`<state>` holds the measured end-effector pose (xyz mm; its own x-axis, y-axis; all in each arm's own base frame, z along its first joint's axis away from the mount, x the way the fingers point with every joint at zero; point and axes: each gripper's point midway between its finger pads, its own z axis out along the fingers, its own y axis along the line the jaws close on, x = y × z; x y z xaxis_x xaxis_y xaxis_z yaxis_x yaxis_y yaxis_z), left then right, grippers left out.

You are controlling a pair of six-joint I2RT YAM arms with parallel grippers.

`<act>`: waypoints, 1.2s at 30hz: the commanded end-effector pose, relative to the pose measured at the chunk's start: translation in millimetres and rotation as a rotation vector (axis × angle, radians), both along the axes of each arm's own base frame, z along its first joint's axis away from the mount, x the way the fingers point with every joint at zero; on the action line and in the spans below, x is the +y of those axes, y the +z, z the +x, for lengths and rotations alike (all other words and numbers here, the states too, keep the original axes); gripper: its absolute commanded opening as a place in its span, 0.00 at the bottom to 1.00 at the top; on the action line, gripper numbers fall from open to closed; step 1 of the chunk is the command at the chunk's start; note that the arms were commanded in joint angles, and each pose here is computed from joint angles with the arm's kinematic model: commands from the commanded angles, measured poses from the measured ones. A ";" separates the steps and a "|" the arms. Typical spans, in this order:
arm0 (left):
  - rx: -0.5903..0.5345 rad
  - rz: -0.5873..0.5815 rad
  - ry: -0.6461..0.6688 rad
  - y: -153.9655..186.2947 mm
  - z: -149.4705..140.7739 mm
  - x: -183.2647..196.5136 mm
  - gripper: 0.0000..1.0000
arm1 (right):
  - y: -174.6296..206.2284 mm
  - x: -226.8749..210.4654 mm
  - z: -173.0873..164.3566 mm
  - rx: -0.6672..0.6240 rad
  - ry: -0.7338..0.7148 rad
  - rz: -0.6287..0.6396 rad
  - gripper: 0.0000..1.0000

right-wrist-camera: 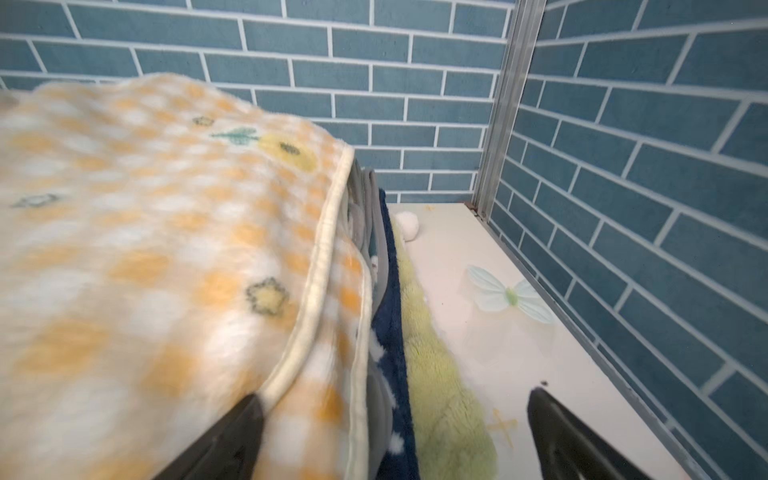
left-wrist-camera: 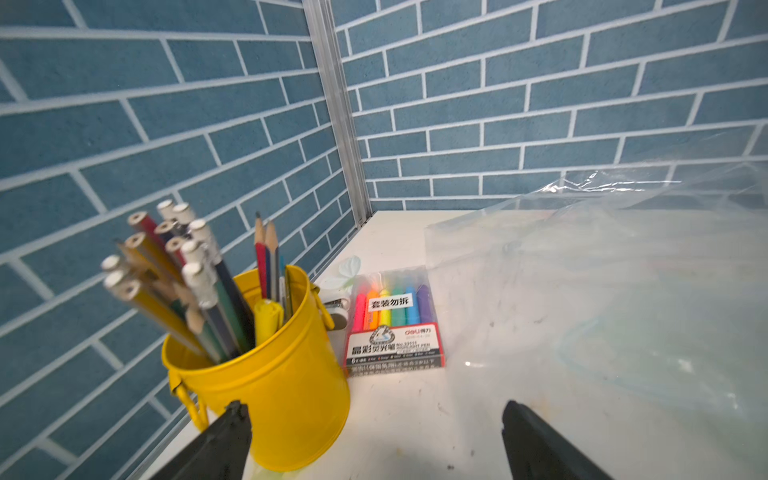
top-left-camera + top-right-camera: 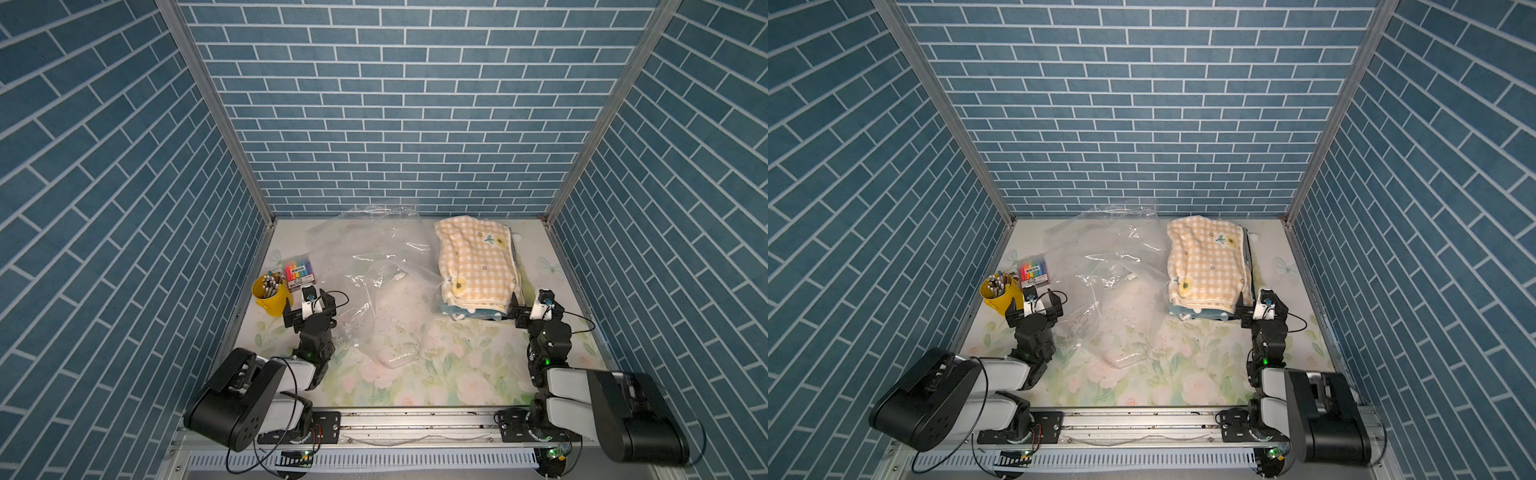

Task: Take the blanket out of the vacuum bag
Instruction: Reset both arms

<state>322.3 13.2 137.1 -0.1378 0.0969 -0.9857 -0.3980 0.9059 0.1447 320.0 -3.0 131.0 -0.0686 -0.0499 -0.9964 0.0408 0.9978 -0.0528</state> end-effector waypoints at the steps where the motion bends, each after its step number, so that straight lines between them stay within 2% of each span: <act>1: -0.072 -0.001 -0.103 22.9 21.0 -11.7 0.99 | 38.7 -0.4 -17.0 -0.226 0.002 0.002 0.99; 4: -0.135 -0.016 -0.075 26.7 10.3 -1.7 1.00 | 35.1 9.4 -10.2 -0.211 0.055 -0.018 0.99; 6: -0.168 -0.046 -0.031 26.4 1.8 9.6 1.00 | 33.7 -3.2 -7.9 -0.195 -0.016 0.013 0.99; 8: -0.188 -0.068 -0.016 23.5 1.9 17.1 1.00 | 28.2 -1.3 -0.3 -0.166 0.007 0.016 0.99; 10: -0.161 -0.083 -0.029 18.9 5.9 17.6 1.00 | 27.6 9.4 2.5 -0.174 0.069 -0.009 0.99; 13: -0.157 -0.107 -0.064 10.4 15.9 22.7 0.99 | 24.1 -0.5 3.1 -0.154 0.012 0.009 0.99; 15: -0.079 -0.116 -0.083 1.2 28.1 17.8 1.00 | 23.3 -2.0 5.3 -0.150 0.004 0.016 0.99; 21: -0.057 -0.154 -0.110 -3.8 38.7 22.6 1.00 | -2.0 -2.6 49.6 0.031 -0.034 -0.001 0.99; 36: -0.055 -0.146 -0.134 -3.2 42.0 18.7 1.00 | -0.7 -1.5 49.7 0.026 -0.038 -0.009 0.99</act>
